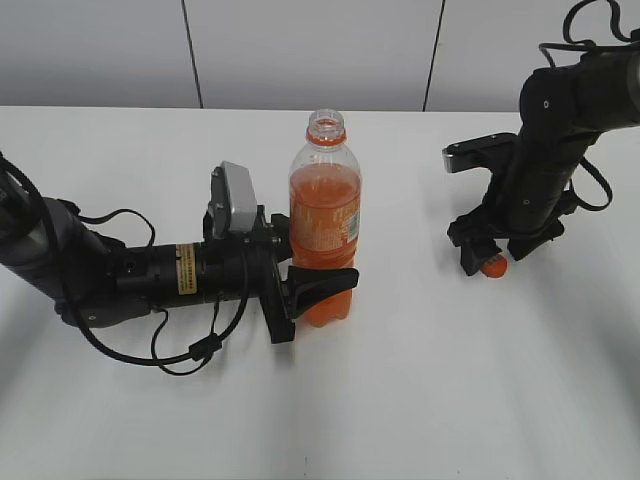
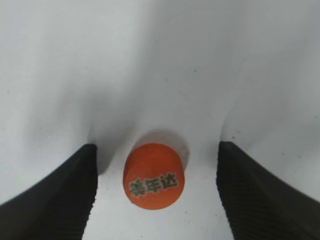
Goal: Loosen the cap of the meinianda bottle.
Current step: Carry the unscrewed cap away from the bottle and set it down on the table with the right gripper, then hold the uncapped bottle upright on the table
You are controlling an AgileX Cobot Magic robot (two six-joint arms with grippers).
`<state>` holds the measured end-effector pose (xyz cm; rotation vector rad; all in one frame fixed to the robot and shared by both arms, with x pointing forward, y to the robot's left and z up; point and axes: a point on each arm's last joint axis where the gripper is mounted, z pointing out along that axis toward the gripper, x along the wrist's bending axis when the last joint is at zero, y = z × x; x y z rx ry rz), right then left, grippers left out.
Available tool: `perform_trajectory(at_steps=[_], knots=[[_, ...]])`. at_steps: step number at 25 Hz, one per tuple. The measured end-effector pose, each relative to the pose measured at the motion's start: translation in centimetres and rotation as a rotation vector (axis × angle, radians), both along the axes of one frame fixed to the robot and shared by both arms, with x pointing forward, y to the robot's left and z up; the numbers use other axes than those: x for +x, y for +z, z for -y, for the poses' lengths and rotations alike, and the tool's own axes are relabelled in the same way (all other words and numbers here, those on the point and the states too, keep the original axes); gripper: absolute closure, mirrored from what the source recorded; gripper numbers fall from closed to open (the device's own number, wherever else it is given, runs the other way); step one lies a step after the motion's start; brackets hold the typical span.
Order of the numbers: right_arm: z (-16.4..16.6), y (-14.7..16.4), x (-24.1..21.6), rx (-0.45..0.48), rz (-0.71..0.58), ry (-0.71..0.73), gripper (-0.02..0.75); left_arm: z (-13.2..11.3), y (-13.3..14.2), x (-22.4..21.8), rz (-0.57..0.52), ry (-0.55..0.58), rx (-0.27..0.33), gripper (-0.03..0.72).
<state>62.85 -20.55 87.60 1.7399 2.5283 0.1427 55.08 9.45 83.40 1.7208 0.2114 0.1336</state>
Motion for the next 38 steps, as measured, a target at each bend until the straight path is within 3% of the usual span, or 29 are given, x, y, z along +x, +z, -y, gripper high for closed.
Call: perform_trajectory(at_steps=[10,16,22,26,33,38], knots=[[0.0,0.0,0.0,0.0,0.001,0.0,0.171,0.0,0.2,0.1,0.001,0.007,-0.019,0.288],[0.0,0.0,0.0,0.0,0.001,0.0,0.171,0.0,-0.1,0.1,-0.009,0.015,0.004,0.239],[0.0,0.0,0.0,0.0,0.001,0.0,0.171,-0.1,0.4,0.2,-0.012,0.026,0.019,0.116],[0.0,0.0,0.0,0.0,-0.001,0.0,0.171,-0.1,0.9,0.3,-0.03,0.033,0.008,0.101],[0.0,0.1,0.0,0.0,-0.001,0.0,0.171,0.0,2.7,0.4,-0.035,0.04,-0.022,0.097],[0.0,0.3,0.0,0.0,0.005,0.001,0.171,0.1,5.8,0.4,-0.001,0.026,-0.057,0.097]])
